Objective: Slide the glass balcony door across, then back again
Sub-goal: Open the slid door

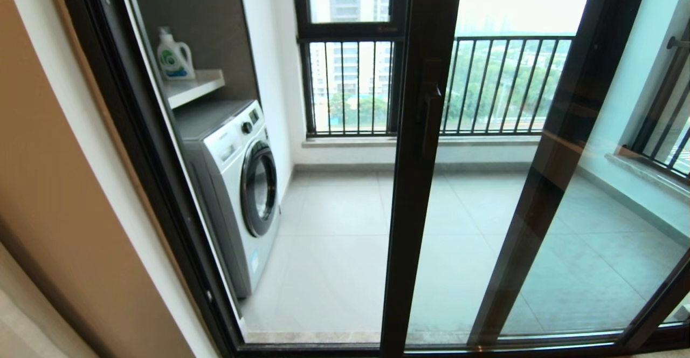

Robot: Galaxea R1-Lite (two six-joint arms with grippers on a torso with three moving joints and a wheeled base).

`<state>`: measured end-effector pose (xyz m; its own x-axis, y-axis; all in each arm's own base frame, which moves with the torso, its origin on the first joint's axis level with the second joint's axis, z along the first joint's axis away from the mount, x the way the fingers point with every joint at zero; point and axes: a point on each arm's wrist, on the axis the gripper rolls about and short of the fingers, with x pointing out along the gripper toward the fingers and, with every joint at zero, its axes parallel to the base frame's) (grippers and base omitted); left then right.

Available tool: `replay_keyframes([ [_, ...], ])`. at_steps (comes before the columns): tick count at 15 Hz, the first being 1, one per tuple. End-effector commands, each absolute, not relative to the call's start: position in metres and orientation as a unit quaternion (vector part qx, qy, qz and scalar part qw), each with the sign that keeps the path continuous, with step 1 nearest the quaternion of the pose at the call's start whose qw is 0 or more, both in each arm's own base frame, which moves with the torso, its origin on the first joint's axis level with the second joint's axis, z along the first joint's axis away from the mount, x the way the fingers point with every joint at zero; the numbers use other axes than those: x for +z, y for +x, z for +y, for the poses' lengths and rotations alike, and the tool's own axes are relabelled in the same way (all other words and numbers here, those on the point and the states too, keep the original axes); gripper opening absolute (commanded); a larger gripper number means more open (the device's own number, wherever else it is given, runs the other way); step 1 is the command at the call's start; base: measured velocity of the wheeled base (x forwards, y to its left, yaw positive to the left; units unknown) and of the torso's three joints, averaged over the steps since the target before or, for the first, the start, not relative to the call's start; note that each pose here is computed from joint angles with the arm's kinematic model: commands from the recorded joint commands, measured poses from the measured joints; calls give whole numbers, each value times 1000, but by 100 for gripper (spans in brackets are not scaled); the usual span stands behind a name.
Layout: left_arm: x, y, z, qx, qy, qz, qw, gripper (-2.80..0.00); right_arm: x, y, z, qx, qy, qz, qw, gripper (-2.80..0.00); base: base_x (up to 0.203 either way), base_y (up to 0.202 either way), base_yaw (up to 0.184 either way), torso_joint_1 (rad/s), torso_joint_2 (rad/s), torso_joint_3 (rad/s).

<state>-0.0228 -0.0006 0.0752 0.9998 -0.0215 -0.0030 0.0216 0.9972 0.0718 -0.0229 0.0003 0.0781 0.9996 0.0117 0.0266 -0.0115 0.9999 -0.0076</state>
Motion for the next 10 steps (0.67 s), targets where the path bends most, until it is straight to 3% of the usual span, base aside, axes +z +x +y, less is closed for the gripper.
replay_keyframes([
  [1, 75, -23, -1, -10, 22, 3, 1000, -280, 75, -22, 0, 6, -4, -8, 1000, -280, 0, 0, 0, 0, 0, 0],
  [10, 75, -23, -1, -10, 21, 3, 1000, -280, 76, -22, 0, -5, 9, -9, 1000, -280, 0, 0, 0, 0, 0, 0],
])
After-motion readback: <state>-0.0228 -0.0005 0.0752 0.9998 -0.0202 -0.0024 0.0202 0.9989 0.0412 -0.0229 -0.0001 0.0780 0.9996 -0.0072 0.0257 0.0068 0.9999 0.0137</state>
